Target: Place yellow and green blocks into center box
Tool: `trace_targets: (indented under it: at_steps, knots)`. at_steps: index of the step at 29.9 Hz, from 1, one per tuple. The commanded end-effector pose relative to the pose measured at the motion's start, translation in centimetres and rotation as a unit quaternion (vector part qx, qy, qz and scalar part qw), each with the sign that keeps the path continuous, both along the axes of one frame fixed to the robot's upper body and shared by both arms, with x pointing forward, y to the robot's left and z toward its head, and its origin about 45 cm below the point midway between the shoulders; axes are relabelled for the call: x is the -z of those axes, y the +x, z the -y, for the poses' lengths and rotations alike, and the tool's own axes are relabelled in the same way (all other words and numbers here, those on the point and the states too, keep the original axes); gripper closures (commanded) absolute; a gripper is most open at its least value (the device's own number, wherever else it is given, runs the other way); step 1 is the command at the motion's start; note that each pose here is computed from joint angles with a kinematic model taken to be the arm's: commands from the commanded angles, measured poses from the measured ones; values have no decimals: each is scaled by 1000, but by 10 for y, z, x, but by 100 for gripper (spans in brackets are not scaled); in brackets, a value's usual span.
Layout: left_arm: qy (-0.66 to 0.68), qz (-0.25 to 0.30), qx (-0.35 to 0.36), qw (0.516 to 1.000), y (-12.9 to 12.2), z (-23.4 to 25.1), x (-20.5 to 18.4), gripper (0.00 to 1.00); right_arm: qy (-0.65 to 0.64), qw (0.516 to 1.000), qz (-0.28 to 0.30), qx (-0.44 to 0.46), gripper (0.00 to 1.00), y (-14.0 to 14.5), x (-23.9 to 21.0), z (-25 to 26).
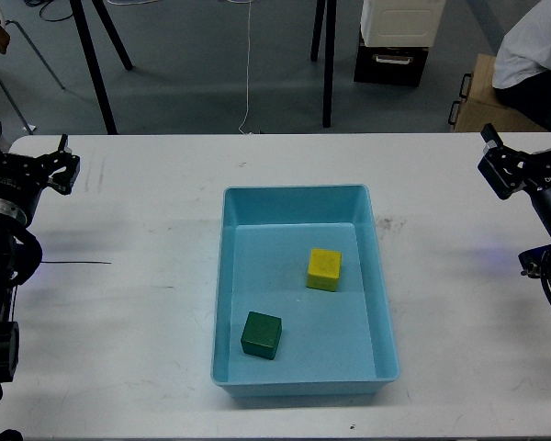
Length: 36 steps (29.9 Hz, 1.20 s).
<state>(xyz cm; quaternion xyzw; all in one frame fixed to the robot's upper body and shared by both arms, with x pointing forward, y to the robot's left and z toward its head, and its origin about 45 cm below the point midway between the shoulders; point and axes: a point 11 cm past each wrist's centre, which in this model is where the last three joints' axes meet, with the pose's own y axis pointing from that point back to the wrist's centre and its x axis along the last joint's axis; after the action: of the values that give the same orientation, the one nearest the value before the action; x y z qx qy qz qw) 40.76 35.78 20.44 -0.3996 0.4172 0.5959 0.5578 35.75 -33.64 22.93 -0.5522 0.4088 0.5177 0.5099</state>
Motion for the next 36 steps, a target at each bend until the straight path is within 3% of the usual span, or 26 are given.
trace_targets:
  at_steps: [1,11,36]
  knots:
    - [-7,0,-4,1000,-9,-3,4,2,61,998,9,23,1,7,0,-12]
    - [-76,-11,-24,997,-34,-14,31,1,72,997,-4,41,1,13,19,-17]
    - [-73,-9,-22,997,-36,-12,34,1,40,998,-14,36,1,1,33,-15]
